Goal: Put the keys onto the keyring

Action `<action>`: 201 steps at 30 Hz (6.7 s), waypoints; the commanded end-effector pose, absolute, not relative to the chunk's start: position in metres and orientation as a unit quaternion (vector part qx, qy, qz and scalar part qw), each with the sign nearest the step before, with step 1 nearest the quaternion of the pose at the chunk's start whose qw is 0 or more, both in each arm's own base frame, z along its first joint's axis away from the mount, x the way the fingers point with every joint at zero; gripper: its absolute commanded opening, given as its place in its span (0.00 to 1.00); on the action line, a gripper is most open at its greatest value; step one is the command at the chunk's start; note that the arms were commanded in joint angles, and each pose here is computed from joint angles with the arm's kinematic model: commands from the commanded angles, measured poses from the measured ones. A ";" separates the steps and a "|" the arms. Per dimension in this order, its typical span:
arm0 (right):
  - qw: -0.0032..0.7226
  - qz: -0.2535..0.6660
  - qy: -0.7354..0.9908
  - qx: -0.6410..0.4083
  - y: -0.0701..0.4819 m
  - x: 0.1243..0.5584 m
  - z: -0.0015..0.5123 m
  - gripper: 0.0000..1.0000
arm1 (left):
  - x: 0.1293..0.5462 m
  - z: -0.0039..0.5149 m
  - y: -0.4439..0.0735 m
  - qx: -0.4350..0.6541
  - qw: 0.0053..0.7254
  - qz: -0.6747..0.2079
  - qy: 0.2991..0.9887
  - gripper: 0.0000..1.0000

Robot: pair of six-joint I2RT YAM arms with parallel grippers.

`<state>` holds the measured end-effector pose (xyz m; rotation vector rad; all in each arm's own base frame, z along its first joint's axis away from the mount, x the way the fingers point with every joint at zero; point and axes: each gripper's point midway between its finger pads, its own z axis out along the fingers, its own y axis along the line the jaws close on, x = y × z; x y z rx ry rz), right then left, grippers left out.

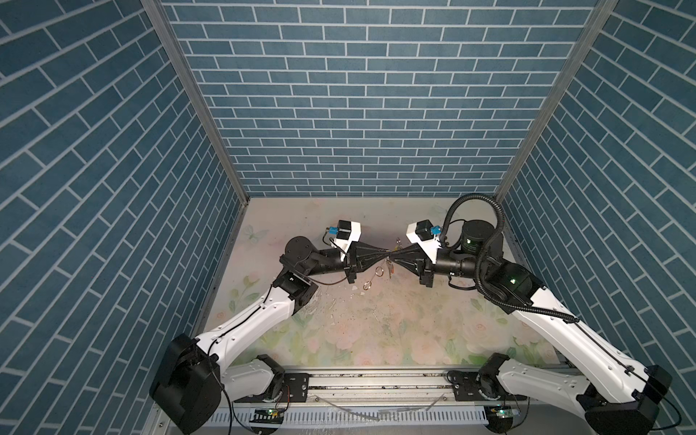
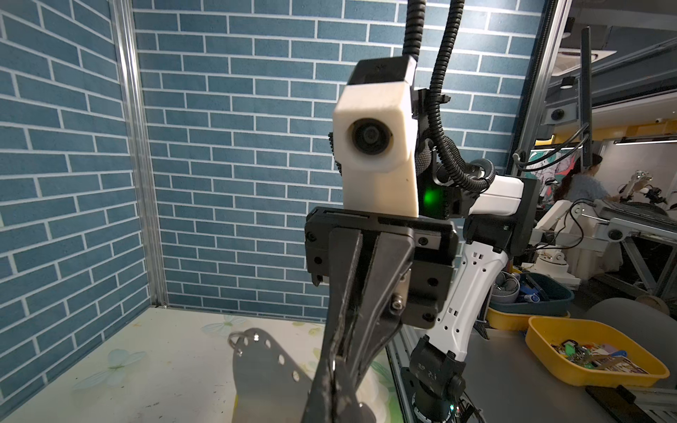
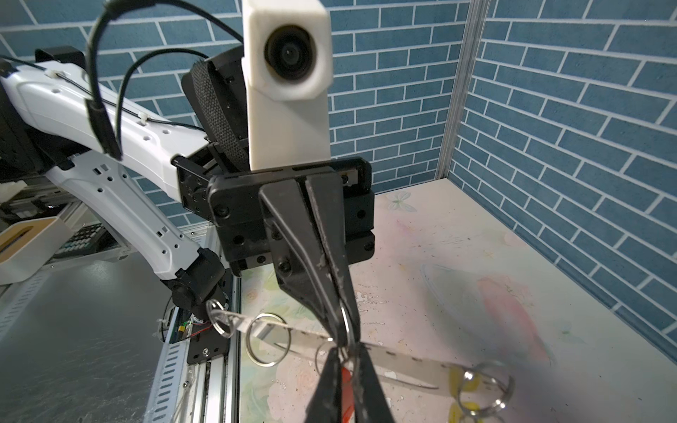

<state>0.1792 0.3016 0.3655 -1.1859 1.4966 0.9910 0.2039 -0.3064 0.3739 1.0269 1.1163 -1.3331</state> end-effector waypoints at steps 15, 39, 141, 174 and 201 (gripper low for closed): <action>0.492 0.405 0.584 -0.503 0.302 0.172 0.391 0.00 | 0.200 0.385 -0.300 0.433 0.547 -0.553 0.456 0.27; 0.349 0.385 0.615 -0.593 0.303 0.156 0.349 0.00 | 0.203 0.365 -0.288 0.468 0.538 -0.470 0.521 0.35; 0.438 0.447 0.646 -0.437 0.311 0.220 0.343 0.18 | 0.220 0.378 -0.292 0.330 0.606 -0.570 0.445 0.00; 0.533 0.516 0.654 -0.151 0.276 0.289 0.367 0.30 | 0.265 0.480 -0.275 0.280 0.638 -0.543 0.468 0.00; 0.471 0.752 0.445 -0.122 0.306 0.307 0.448 0.48 | 0.296 0.545 -0.266 0.274 0.648 -0.588 0.400 0.00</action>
